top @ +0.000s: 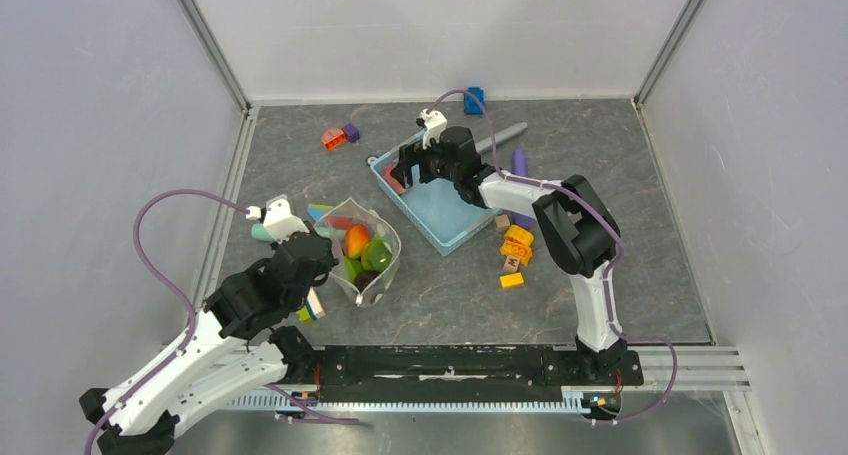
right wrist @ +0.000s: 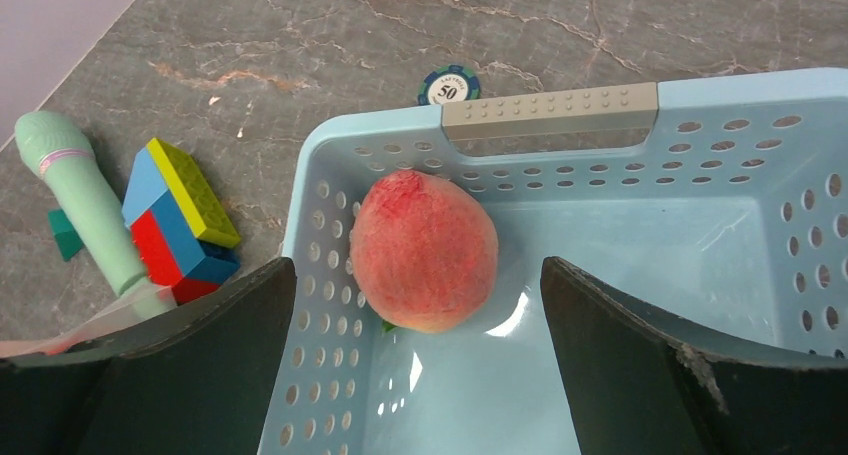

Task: Place the food in the zip-top bag and seal the zipper
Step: Pick up the fake fruit from the bin.

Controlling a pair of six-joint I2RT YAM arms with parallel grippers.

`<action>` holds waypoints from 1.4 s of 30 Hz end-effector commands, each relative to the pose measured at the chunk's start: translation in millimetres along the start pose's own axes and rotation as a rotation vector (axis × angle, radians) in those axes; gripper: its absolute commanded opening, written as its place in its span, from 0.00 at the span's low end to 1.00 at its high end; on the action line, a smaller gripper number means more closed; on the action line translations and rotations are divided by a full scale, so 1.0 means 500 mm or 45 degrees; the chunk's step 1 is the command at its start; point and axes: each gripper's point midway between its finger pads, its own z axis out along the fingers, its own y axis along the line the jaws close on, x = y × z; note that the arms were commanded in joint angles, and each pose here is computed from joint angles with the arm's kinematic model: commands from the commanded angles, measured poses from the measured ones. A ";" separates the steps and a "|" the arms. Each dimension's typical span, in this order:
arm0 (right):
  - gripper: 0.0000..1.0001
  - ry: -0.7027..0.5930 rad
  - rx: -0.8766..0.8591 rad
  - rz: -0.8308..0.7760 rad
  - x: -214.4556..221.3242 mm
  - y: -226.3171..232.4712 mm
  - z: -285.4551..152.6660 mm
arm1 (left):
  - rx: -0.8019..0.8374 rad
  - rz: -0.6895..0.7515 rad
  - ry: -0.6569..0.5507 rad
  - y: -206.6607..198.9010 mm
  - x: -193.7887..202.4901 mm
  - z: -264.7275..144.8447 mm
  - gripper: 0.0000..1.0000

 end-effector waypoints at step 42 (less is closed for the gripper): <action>0.27 -0.133 0.004 0.139 -0.002 0.002 0.047 | 0.037 -0.069 -0.039 -0.016 -0.026 -0.009 0.02</action>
